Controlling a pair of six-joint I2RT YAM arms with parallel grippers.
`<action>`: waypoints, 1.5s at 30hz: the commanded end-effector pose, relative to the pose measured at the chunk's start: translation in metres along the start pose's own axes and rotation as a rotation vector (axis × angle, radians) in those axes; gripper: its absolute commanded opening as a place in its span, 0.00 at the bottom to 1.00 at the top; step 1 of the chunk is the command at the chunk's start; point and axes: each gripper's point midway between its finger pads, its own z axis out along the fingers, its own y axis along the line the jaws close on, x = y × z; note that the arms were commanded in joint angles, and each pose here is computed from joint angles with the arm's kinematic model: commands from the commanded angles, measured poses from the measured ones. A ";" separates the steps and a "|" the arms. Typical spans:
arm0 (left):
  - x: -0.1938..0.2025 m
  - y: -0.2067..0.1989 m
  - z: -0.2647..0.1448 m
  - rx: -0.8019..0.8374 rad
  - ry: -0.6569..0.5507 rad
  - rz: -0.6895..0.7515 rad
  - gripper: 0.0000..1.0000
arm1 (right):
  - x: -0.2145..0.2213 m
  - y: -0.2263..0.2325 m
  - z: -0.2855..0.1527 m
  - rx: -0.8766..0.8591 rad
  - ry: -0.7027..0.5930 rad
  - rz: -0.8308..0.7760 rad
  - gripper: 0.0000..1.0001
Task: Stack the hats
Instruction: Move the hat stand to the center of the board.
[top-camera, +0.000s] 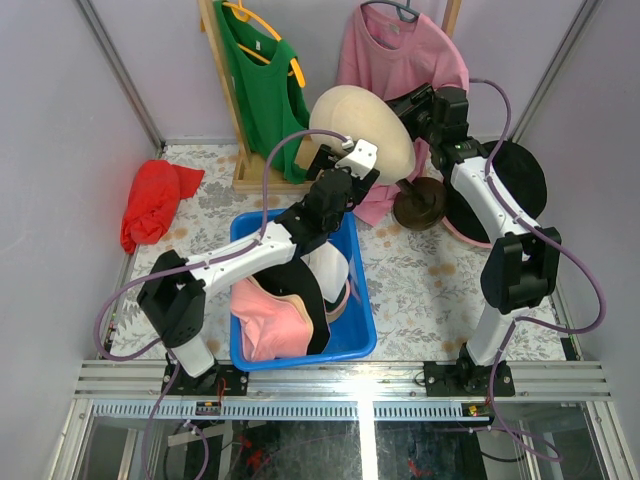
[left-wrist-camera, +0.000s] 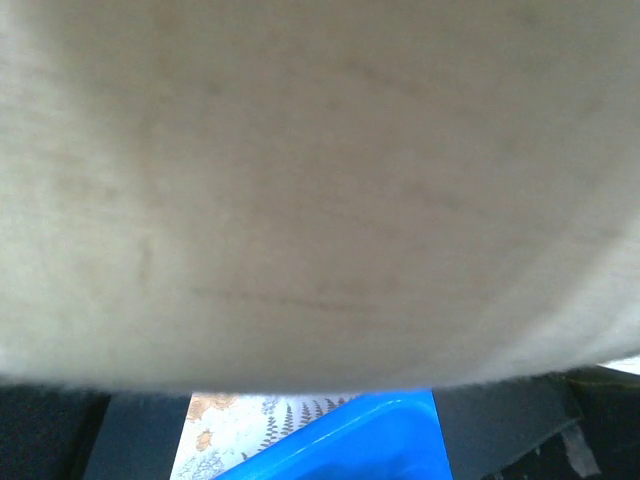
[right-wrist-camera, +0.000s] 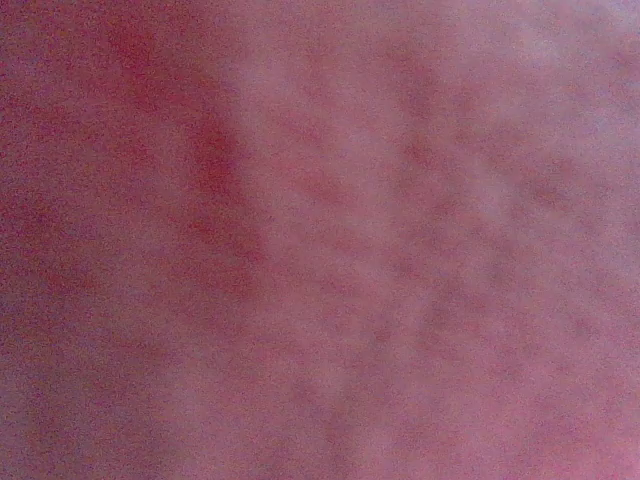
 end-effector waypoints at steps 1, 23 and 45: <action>-0.152 0.048 -0.012 -0.117 -0.467 -0.308 0.83 | 0.111 0.063 -0.036 -0.191 0.351 -0.040 0.56; -0.172 0.096 -0.023 -0.231 -0.527 -0.334 0.85 | 0.121 0.073 -0.038 -0.215 0.382 -0.030 0.56; -0.174 0.123 -0.045 -0.270 -0.525 -0.276 0.86 | 0.184 0.091 -0.038 -0.264 0.479 -0.016 0.55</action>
